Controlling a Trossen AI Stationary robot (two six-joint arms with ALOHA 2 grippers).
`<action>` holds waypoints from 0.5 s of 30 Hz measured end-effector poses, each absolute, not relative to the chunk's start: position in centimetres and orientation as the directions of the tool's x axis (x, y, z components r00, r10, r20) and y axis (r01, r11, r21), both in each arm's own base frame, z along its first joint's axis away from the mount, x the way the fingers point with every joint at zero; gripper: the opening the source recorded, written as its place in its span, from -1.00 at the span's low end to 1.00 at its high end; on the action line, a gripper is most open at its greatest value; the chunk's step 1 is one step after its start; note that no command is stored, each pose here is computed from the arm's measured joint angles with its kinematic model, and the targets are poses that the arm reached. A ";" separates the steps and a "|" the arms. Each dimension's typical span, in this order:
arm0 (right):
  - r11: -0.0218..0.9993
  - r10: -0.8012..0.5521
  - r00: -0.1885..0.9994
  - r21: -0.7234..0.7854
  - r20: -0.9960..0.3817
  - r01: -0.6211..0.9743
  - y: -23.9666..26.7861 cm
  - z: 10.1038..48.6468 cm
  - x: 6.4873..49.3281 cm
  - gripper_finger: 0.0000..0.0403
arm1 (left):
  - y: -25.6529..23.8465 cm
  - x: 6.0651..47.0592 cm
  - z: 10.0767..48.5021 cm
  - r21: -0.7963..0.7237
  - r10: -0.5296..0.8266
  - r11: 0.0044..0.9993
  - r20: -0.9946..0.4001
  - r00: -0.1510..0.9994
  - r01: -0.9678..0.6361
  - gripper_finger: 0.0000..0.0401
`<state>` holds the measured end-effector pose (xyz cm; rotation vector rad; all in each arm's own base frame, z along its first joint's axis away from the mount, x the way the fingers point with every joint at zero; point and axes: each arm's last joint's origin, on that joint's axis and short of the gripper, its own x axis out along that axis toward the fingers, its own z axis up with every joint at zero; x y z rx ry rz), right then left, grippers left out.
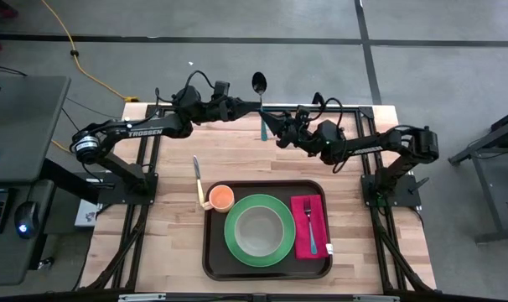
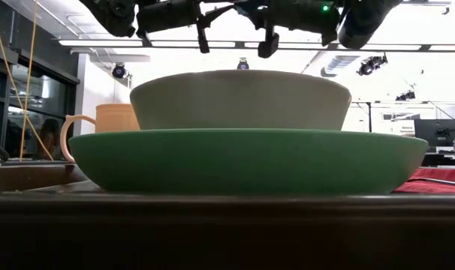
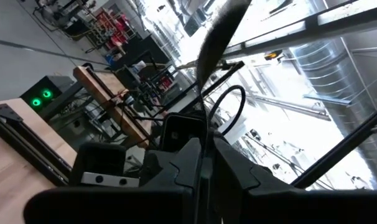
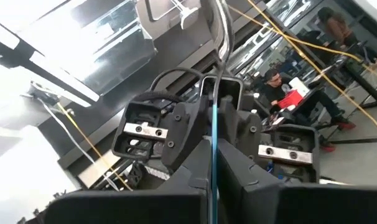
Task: Set up tray
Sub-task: Put the blue spoon on top of the red napkin to the left of the blue fork on the black tray
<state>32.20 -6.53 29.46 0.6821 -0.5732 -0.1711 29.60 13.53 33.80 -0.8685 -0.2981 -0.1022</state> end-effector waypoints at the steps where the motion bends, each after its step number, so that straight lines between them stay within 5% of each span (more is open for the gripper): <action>1: 0.770 -0.328 0.834 0.638 0.443 -0.036 -6.5 29.5 32.3 -1.00 | 13.5 29.6 33.8 -0.736 0.032 0.645 0.298 0.954 0.208 -0.63; 15: 0.767 -0.320 0.836 0.640 0.445 -0.048 -6.5 29.6 32.4 -1.00 | 13.5 29.6 33.7 -0.729 0.022 0.654 0.286 0.958 0.203 -0.63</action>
